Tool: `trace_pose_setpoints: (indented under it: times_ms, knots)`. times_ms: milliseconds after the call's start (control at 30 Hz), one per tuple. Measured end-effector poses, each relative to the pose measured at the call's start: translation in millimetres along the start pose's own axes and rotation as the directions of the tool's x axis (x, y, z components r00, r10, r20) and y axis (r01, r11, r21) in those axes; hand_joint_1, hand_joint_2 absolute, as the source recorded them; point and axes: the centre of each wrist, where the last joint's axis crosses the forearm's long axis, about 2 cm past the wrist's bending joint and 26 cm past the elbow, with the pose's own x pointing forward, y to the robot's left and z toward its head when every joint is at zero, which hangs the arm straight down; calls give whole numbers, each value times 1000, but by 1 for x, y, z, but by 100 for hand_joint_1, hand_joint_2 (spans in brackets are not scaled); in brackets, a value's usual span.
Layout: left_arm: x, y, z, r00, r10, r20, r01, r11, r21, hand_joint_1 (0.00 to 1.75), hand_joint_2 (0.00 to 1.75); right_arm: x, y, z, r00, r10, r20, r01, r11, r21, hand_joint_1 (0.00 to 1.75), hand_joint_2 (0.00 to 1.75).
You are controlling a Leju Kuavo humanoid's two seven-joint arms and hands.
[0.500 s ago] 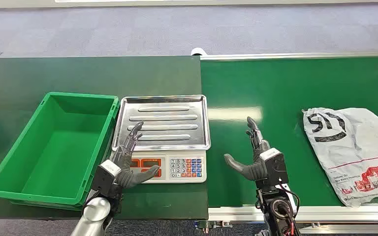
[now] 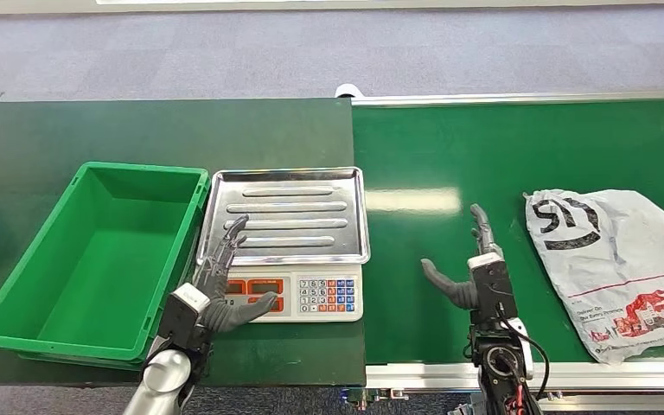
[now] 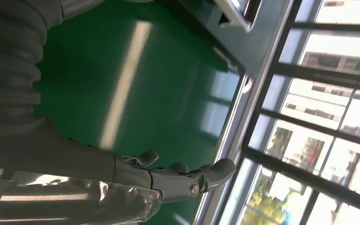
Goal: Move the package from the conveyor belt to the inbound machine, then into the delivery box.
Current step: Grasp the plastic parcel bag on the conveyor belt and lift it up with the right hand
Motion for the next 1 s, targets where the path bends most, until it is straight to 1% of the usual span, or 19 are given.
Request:
trace_pose_setpoints:
  times_ms: [67, 200, 333, 400, 467, 500, 533, 600, 833, 900, 1000]
  knots:
    - [-1, 1, 2, 1000, -1, -4, 1, 1000, 2, 0, 175, -8, -13, -1, 999, 47, -22, -48, 997, -58, 0, 175]
    - [-1, 2, 3, 1000, -4, -8, 4, 1000, 5, 0, 175, -20, -32, -2, 992, 106, -63, -113, 986, -121, 0, 175]
    - [-1, 3, 4, 1000, -2, -9, 3, 1000, 8, 0, 175, -27, -49, -4, 962, 242, -131, -265, 943, -203, 0, 175]
    - [-2, 4, 4, 1000, 0, -9, 0, 1000, 10, 0, 175, -32, -62, -6, 918, 350, -188, -388, 892, -232, 0, 175]
    - [-1, 5, 4, 1000, 2, -10, -1, 1000, 13, 0, 175, -39, -76, -6, 832, 494, -254, -547, 805, -228, 0, 175]
    - [-1, 5, 4, 1000, 2, -10, -2, 1000, 14, 0, 175, -43, -83, -5, 785, 551, -282, -612, 761, -216, 0, 175]
    - [0, 5, 4, 1000, 2, -10, -2, 1000, 15, 0, 175, -48, -88, -3, 751, 586, -305, -652, 731, -202, 0, 175]
    - [0, 6, 3, 1000, 2, -7, -2, 1000, 17, 0, 175, -55, -95, 0, 717, 610, -337, -686, 704, -185, 0, 175]
    - [1, 6, 3, 1000, 2, -4, -2, 1000, 18, 0, 175, -65, -102, 5, 682, 612, -401, -709, 687, -157, 0, 175]
    - [1, 6, 3, 1000, 3, -3, -3, 1000, 17, 0, 175, -68, -104, 7, 649, 619, -443, -728, 675, -123, 0, 175]
    - [2, 6, 5, 1000, 4, -3, -4, 1000, 16, 0, 175, -74, -106, 11, 571, 637, -519, -759, 650, -37, 0, 175]
